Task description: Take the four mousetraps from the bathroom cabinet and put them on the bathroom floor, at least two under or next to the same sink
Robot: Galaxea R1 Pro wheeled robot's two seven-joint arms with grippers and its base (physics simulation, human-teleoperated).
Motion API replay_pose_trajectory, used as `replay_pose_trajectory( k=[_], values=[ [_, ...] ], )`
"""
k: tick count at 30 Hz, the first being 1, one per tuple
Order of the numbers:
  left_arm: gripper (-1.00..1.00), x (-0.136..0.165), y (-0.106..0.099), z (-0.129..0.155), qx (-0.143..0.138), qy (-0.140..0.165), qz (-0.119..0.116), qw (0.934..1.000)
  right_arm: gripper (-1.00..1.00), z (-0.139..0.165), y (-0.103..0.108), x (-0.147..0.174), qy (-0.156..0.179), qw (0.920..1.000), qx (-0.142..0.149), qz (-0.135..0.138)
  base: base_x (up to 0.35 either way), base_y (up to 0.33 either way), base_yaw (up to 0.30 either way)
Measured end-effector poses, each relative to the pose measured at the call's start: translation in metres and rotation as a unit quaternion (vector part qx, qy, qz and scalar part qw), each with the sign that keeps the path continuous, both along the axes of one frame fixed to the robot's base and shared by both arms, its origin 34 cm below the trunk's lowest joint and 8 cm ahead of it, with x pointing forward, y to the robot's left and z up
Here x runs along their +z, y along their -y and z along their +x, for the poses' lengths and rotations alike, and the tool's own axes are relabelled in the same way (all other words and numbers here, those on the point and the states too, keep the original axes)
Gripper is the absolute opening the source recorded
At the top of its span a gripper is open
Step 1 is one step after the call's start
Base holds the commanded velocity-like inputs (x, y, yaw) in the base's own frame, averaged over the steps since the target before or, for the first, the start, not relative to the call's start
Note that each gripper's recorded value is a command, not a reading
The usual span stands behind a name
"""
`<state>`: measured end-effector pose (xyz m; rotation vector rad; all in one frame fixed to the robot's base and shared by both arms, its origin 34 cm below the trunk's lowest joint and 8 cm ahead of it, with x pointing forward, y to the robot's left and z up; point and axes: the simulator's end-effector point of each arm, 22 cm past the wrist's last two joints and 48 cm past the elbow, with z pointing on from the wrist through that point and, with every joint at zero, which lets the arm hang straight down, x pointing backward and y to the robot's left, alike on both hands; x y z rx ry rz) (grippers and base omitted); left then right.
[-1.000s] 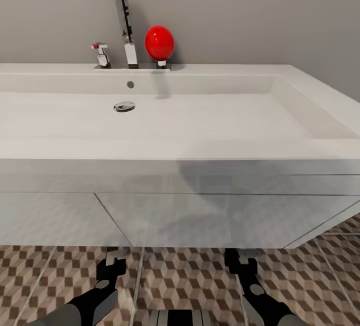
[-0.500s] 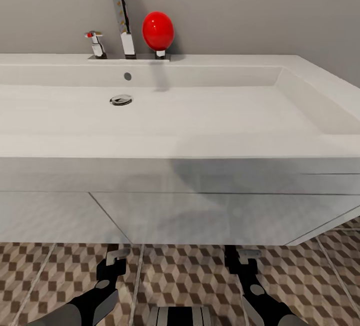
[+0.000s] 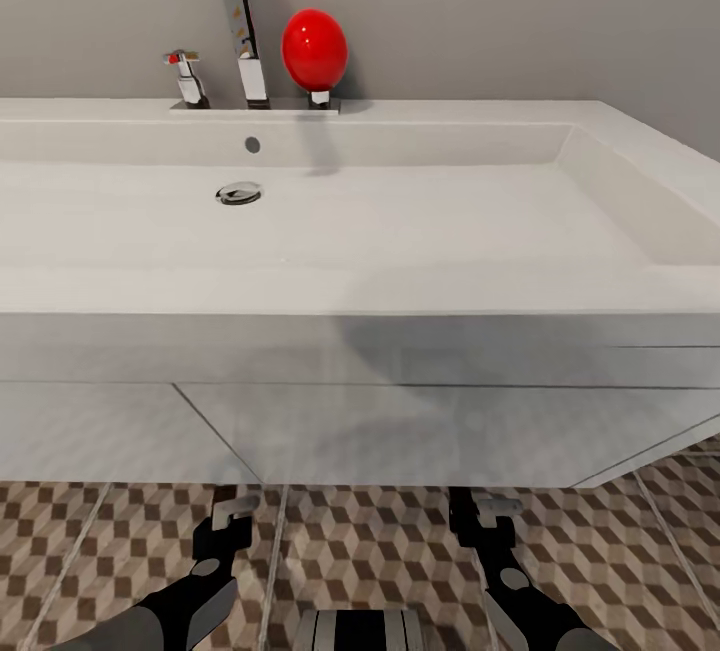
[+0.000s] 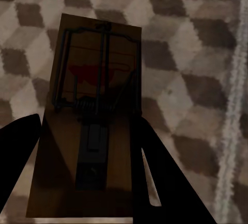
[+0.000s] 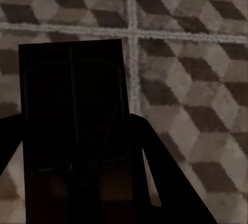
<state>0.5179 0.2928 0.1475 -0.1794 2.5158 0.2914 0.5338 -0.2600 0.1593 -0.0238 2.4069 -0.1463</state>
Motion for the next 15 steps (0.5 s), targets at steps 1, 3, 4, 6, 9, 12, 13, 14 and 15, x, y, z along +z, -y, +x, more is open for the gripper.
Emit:
replay_pose_trajectory(
  k=[1, 3, 4, 6, 9, 12, 13, 14, 15],
  values=[
    [-1.0, 0.0001, -0.0008, -0.0002, 0.001, 0.0, 0.001, 1.0, -1.0, 0.0, 0.0, 0.0, 0.0, 1.0, 0.0, 0.0, 0.0, 0.0, 0.0],
    [-1.0, 0.0002, -0.0016, -0.0006, 0.002, 0.0, 0.003, 1.0, -1.0, 0.0, 0.0, 0.0, 0.0, 1.0, 0.0, 0.0, 0.0, 0.0, 0.0],
    [-1.0, 0.0002, -0.0015, -0.0007, 0.003, -0.001, 0.004, 1.0, -1.0, 0.0, 0.0001, 0.0, 0.0, 1.0, 0.0, 0.0, 0.0, 0.0, 0.0],
    [-1.0, 0.0004, -0.0019, -0.0004, 0.003, 0.0, 0.004, 1.0, -1.0, 0.0, 0.0001, 0.0, 0.0, 1.0, 0.0, 0.0, 0.0, 0.0, 0.0],
    [-1.0, 0.0004, -0.0024, -0.0006, 0.003, 0.0, 0.005, 1.0, -1.0, 0.0, -0.0001, 0.0, 0.0, 1.0, 0.0, 0.0, 0.0, 0.0, 0.0],
    [-1.0, 0.0004, -0.0023, -0.0006, 0.003, 0.0, 0.005, 1.0, -1.0, 0.0, -0.0008, -0.0001, 0.0, 1.0, 0.001, 0.001, 0.0, 0.0, 0.0],
    [-1.0, 0.0004, -0.0022, -0.0006, 0.003, 0.0, 0.005, 1.0, -1.0, 0.0, -0.0009, -0.0001, 0.0, 1.0, 0.001, 0.002, 0.0, 0.0, 0.0],
    [-1.0, 0.0004, -0.0022, -0.0005, 0.003, 0.0, 0.004, 1.0, -1.0, 0.0, -0.001, -0.0001, 0.0, 1.0, 0.001, 0.002, 0.0, 0.0, 0.0],
    [-1.0, 0.0004, -0.0021, -0.0006, 0.003, 0.0, 0.004, 1.0, -1.0, 0.0001, -0.001, 0.0, 0.0, 1.0, 0.002, 0.002, 0.0, 0.0, 0.0]
  ],
)
